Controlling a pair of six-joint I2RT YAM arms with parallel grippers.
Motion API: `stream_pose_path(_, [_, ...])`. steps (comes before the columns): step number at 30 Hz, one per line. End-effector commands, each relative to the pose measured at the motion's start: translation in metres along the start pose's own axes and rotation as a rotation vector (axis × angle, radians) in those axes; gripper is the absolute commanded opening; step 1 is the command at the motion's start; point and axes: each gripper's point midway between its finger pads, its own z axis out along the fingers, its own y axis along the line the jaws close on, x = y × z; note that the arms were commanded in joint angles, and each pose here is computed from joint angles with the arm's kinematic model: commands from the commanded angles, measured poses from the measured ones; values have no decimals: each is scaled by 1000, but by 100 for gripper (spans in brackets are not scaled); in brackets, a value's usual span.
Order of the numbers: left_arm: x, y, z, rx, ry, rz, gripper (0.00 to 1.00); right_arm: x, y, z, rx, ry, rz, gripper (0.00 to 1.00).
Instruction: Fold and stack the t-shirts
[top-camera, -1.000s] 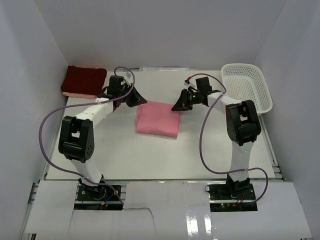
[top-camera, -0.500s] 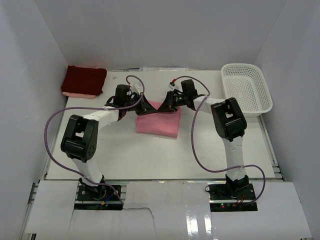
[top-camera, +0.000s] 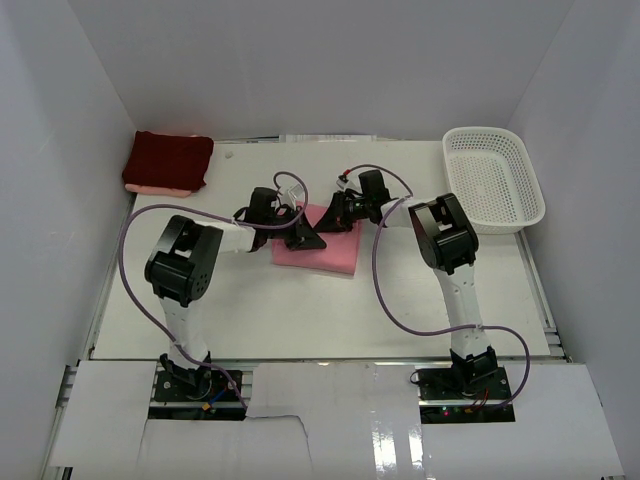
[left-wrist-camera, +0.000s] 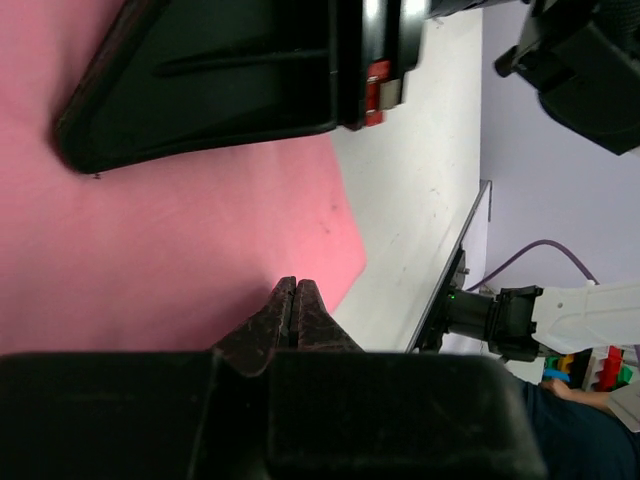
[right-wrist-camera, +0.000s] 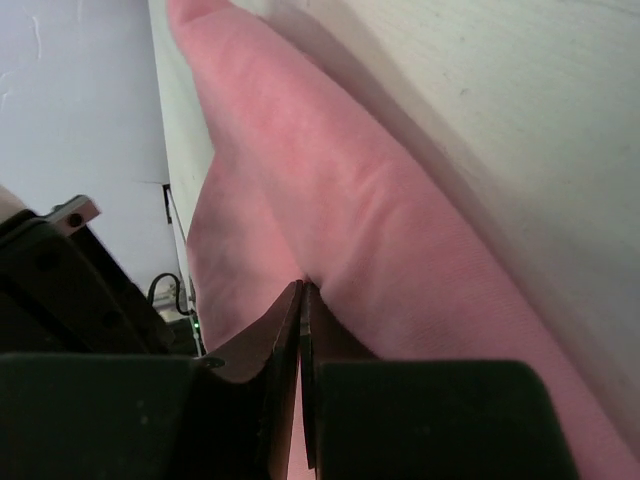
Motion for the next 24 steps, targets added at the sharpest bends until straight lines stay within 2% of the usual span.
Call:
stream_pose_path(1, [6, 2, 4, 23, 7, 37, 0, -7, -6, 4, 0, -17, -34, 8])
stream_pose_path(5, [23, 12, 8, 20, 42, 20, 0, 1, -16, 6, 13, -6, -21, 8])
stream_pose_path(11, [45, 3, 14, 70, 98, 57, 0, 3, -23, 8, 23, -5, -11, 8])
stream_pose_path(21, [127, 57, -2, -65, 188, -120, 0, -1, -23, 6, 48, -4, -35, 8])
stream_pose_path(24, [136, 49, -11, -52, 183, -136, 0, -3, -24, 8, 47, -2, -40, 8])
